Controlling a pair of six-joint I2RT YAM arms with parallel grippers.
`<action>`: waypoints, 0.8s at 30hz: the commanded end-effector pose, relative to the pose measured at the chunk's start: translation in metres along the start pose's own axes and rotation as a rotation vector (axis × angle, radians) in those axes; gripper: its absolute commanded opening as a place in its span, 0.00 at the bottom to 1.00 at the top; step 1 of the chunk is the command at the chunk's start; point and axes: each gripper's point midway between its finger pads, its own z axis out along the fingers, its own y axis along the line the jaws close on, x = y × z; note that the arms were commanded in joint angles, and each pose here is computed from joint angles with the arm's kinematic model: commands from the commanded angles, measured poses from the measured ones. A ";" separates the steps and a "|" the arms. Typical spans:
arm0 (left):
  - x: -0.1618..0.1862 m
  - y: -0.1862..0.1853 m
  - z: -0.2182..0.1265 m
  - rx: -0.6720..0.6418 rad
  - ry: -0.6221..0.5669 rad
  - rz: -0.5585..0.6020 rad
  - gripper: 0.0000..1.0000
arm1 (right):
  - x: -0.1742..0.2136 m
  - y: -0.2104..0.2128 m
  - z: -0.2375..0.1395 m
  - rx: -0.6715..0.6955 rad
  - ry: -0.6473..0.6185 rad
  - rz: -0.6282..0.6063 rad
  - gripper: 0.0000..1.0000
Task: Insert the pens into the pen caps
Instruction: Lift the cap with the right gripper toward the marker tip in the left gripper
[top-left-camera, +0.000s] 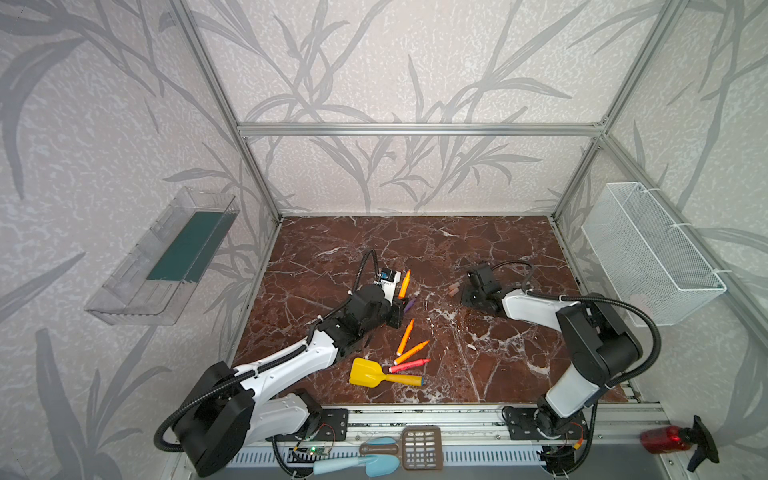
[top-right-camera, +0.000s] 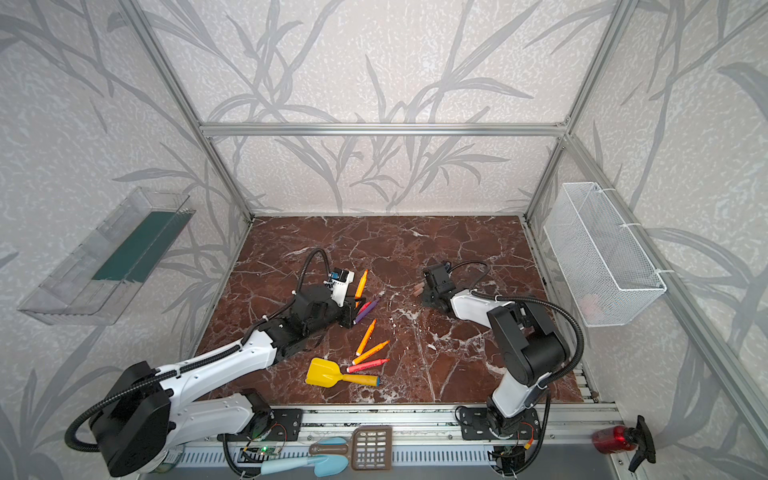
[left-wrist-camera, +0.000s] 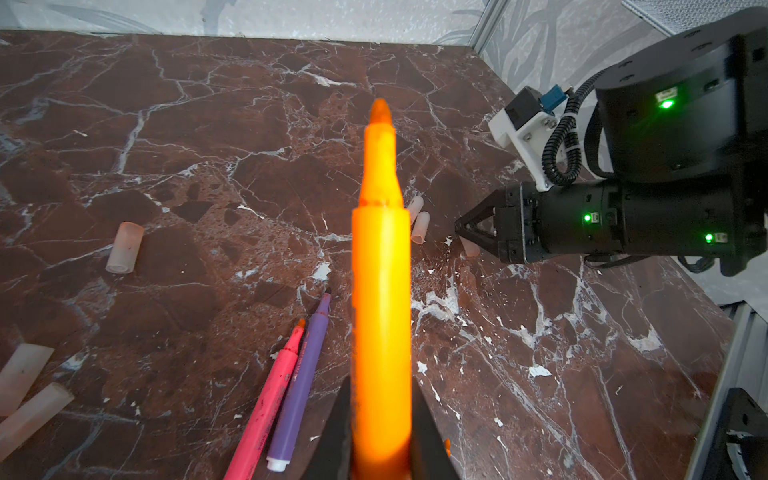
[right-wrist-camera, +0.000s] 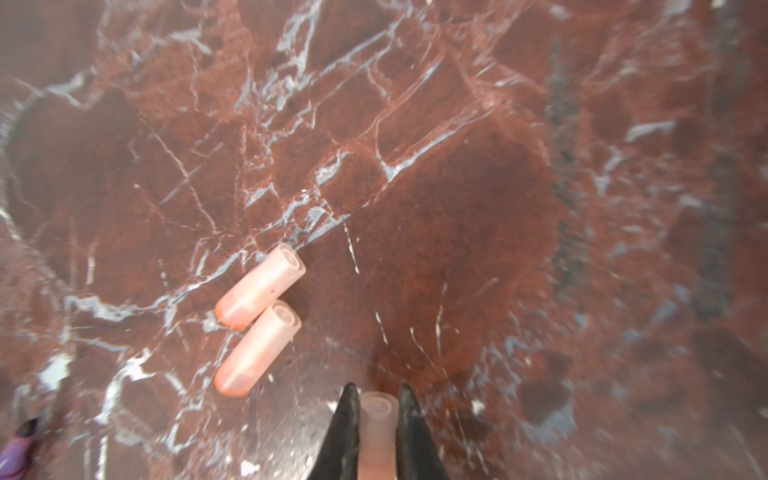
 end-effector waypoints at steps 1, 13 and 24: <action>-0.005 -0.020 0.003 0.107 -0.008 0.019 0.00 | -0.021 0.011 -0.022 -0.081 -0.096 0.074 0.05; -0.015 -0.067 0.005 0.350 -0.037 -0.040 0.00 | -0.068 0.065 -0.149 -0.565 -0.407 0.188 0.00; -0.023 -0.106 0.017 0.515 -0.042 -0.122 0.00 | -0.091 0.092 -0.224 -0.863 -0.593 0.203 0.00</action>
